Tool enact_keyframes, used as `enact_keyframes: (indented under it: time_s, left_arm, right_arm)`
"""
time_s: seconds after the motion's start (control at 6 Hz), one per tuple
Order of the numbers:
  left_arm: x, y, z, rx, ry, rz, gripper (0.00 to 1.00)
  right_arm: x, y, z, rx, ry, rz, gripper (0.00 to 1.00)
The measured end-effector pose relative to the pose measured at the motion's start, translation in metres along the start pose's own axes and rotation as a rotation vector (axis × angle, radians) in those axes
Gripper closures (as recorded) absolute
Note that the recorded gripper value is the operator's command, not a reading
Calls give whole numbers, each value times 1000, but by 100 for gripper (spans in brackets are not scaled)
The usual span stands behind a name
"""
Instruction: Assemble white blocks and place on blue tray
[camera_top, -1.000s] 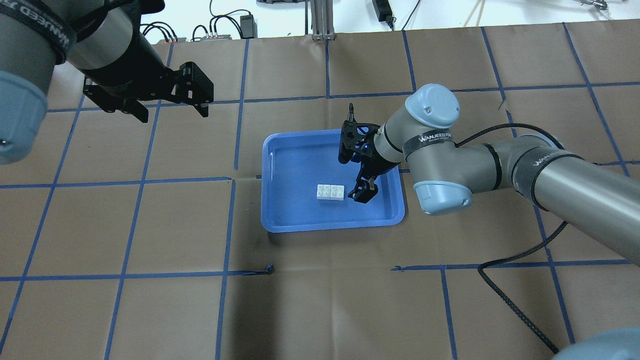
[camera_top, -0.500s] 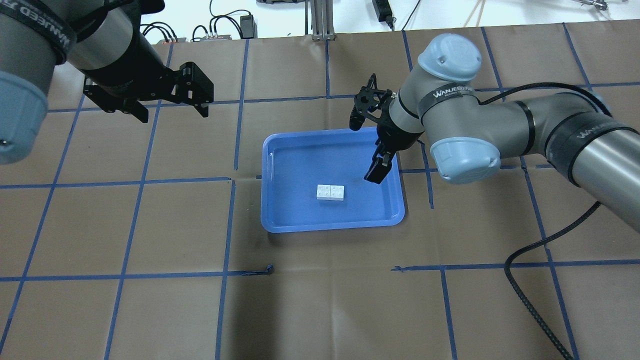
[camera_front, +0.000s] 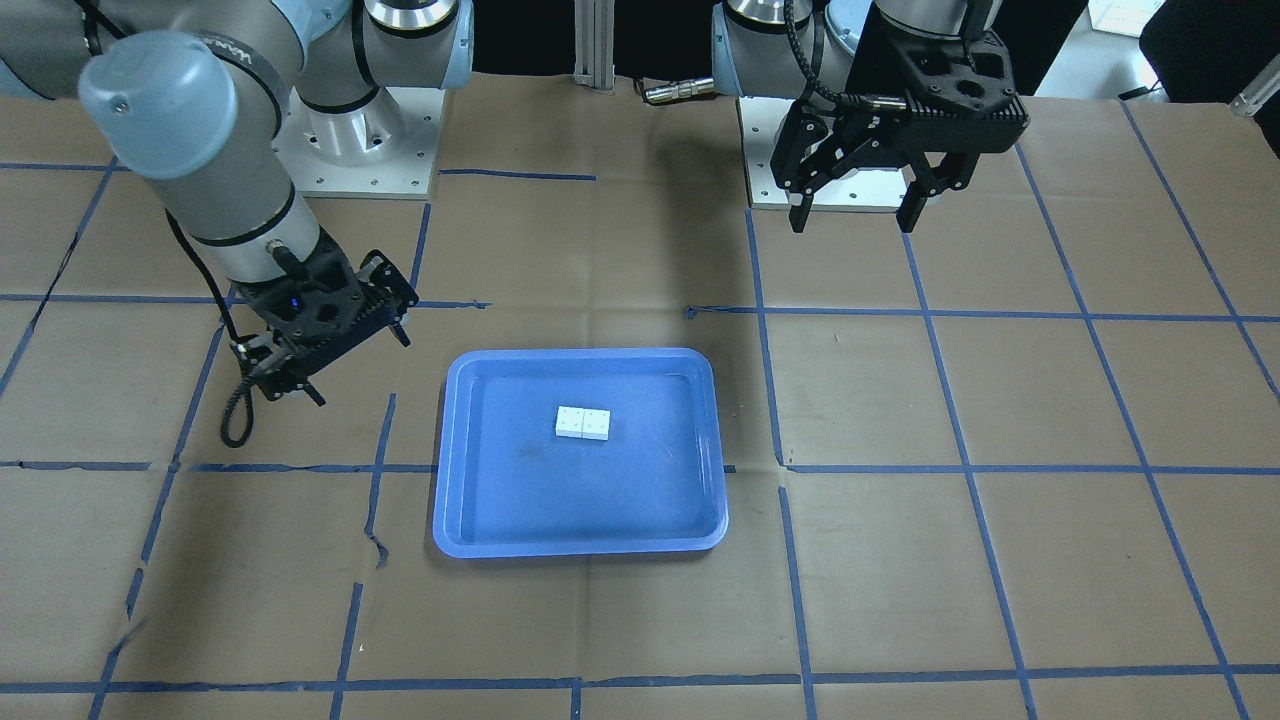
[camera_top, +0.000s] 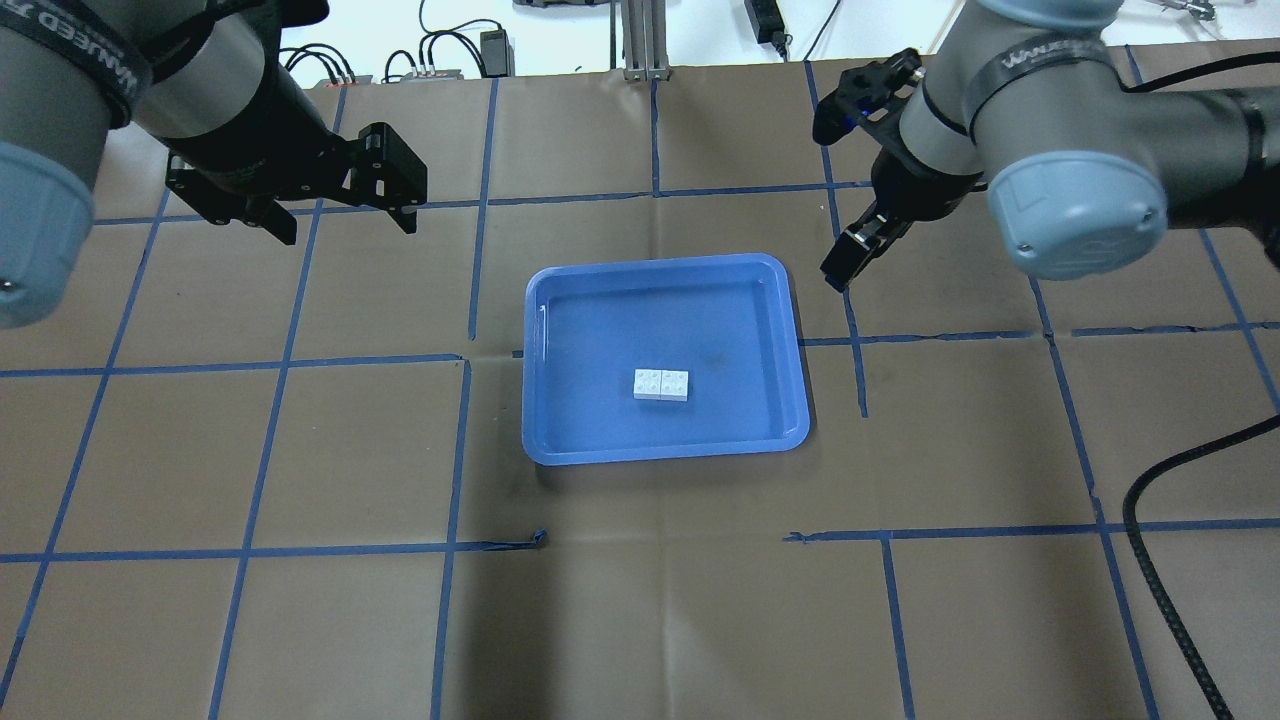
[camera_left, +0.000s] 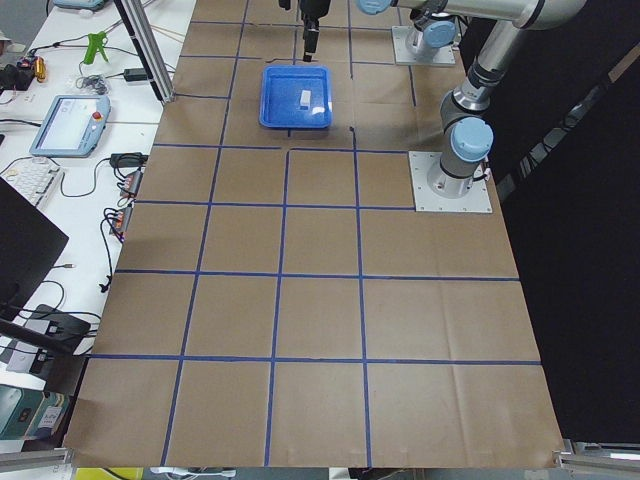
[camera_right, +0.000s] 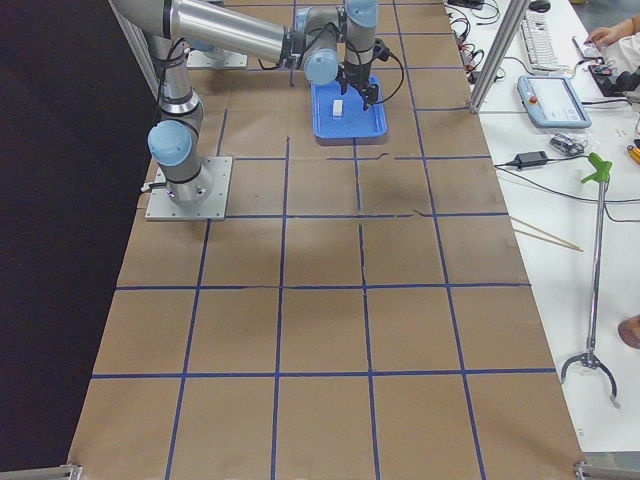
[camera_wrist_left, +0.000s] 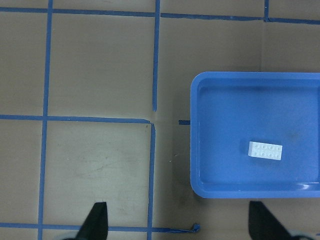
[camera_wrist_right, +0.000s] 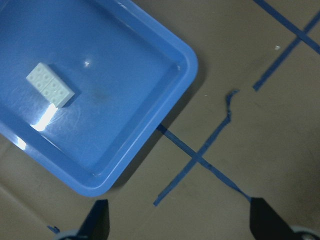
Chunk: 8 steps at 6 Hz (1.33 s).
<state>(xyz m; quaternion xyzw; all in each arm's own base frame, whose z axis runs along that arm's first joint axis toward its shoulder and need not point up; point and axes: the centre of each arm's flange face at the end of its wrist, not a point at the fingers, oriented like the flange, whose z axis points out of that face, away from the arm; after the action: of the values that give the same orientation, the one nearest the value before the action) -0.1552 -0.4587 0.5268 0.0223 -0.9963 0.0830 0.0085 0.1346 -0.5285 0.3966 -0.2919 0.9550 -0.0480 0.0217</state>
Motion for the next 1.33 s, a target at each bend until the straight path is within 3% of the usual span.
enact_keyframes:
  time_s: [0.17, 0.33, 0.67, 1.0, 1.33]
  left_arm:
    - [0, 0, 0, 0, 0, 0, 1]
    - [0, 0, 0, 0, 0, 0, 1]
    - [0, 0, 0, 1, 0, 0, 1]
    - [0, 0, -1, 1, 0, 0, 1]
    - [0, 0, -1, 1, 0, -1, 1]
  right_arm:
    - [2, 8, -27, -13, 49, 198, 0]
    - [-3, 16, -53, -36, 61, 338, 0]
    - [-17, 29, -100, -79, 51, 440, 0]
    - [-24, 34, -107, -118, 33, 529, 0]
    - [-26, 35, -108, -124, 31, 560, 0]
